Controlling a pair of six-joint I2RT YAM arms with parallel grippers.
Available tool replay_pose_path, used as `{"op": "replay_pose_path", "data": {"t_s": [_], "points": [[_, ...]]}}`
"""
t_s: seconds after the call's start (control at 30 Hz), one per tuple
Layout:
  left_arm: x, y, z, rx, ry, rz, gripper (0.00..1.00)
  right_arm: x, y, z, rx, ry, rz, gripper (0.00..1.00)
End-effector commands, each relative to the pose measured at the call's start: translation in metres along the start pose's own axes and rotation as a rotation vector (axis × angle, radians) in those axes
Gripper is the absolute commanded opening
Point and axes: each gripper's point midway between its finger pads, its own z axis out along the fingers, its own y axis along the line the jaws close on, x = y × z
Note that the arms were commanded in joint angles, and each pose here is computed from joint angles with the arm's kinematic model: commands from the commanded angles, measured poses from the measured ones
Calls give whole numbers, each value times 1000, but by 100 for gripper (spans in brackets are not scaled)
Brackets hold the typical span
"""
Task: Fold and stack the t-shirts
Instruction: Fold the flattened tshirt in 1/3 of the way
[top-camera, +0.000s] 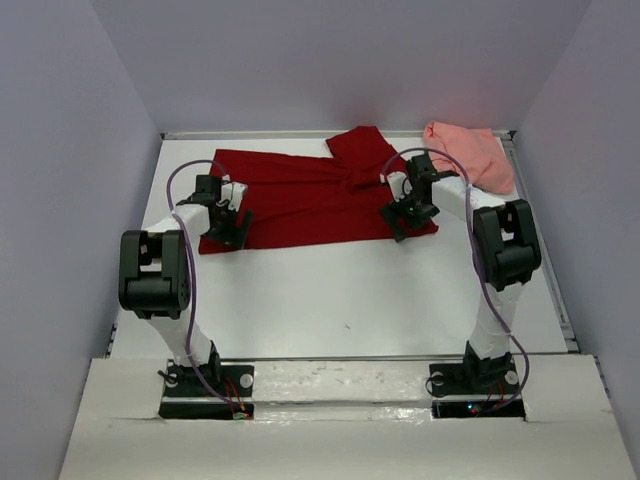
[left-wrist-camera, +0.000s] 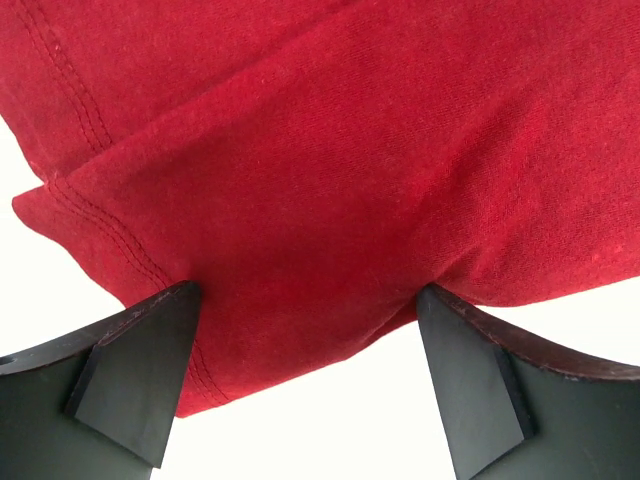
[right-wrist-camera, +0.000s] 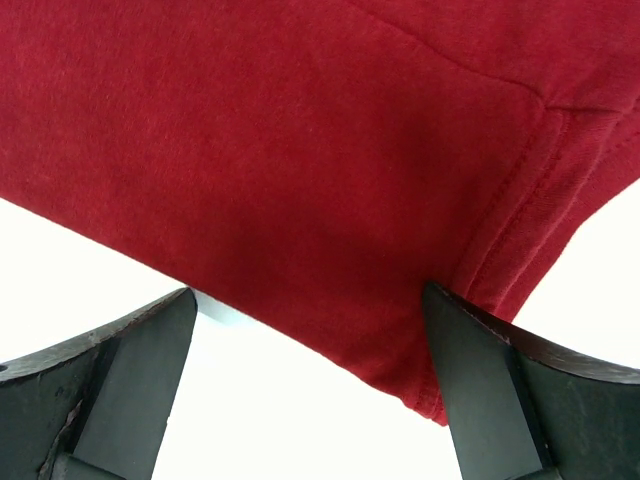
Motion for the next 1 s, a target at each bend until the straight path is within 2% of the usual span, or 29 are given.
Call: {"op": "replay_pose_path", "data": {"t_s": [0.0, 0.6, 0.97], "points": [[35, 2, 2, -16, 138, 25, 99, 34, 14, -17, -48, 81, 42, 100], [93, -9, -36, 2, 278, 86, 99, 59, 24, -50, -55, 118, 42, 100], [99, -11, -45, 3, 278, 93, 99, 69, 32, -64, -70, 133, 37, 100]]}}
